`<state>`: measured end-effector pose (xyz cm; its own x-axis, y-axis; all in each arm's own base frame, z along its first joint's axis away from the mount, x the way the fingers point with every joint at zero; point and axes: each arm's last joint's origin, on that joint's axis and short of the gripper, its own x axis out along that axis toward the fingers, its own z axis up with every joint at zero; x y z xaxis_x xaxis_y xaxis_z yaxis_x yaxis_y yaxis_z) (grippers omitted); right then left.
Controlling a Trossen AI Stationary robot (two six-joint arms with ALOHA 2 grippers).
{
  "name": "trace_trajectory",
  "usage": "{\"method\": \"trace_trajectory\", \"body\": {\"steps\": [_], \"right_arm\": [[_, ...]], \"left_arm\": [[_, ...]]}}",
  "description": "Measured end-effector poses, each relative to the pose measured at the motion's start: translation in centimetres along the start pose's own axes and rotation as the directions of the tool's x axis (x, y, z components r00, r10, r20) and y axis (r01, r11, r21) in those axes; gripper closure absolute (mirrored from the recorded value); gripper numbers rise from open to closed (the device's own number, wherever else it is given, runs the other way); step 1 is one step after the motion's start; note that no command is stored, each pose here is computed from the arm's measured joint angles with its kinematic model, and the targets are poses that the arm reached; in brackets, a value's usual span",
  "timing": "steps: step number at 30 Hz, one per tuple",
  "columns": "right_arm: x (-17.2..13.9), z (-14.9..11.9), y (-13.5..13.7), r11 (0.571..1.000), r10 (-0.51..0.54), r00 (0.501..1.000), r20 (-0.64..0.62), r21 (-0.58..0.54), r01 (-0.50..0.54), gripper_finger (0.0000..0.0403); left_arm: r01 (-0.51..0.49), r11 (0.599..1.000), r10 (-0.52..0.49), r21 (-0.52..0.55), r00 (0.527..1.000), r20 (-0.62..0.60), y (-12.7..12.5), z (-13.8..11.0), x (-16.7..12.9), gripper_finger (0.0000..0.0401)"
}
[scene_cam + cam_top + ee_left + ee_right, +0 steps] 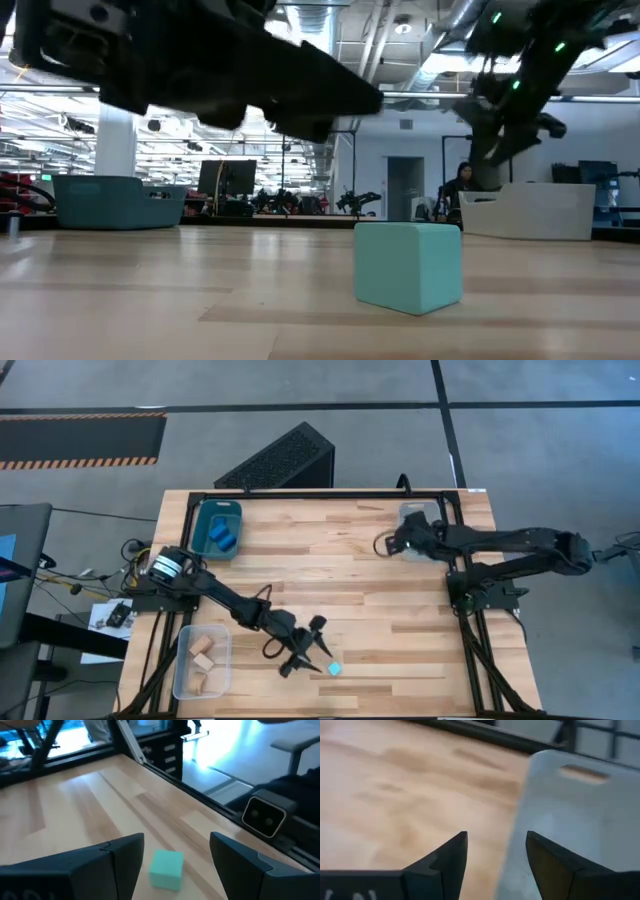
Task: Sort & place blocks by color
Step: Put the light blue block into the white bin
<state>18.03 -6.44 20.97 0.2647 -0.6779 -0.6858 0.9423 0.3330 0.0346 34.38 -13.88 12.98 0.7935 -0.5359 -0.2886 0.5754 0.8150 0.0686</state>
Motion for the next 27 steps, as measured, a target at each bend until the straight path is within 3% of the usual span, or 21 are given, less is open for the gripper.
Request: {"method": "trace_trajectory", "body": {"steps": [6,14,22,27], "right_arm": [[-3.6,-2.4,2.5,0.98,0.198,0.978,0.059,-0.003,-0.199,0.0182],[-6.2,-5.6,5.6,0.925,0.38,0.92,0.09,-0.061,-0.376,0.0182],[-7.0,-8.0,8.2,0.88,0.475,0.872,0.115,-0.082,-0.468,0.0182],[-6.9,-9.2,9.3,0.862,0.507,0.855,0.11,-0.088,-0.499,0.0182]], "left_arm": [[0.008,1.0,-0.008,0.002,1.0,-0.026,0.3,-1.2,2.7,0.0183],[0.013,1.0,-0.016,-0.026,0.991,-0.13,1.1,-2.5,4.9,0.0184],[0.016,0.999,-0.024,-0.036,0.974,-0.224,1.7,-2.6,5.3,0.0187],[-0.008,0.999,0.0,-0.033,0.971,-0.239,1.7,-2.7,5.3,0.0226]]}}
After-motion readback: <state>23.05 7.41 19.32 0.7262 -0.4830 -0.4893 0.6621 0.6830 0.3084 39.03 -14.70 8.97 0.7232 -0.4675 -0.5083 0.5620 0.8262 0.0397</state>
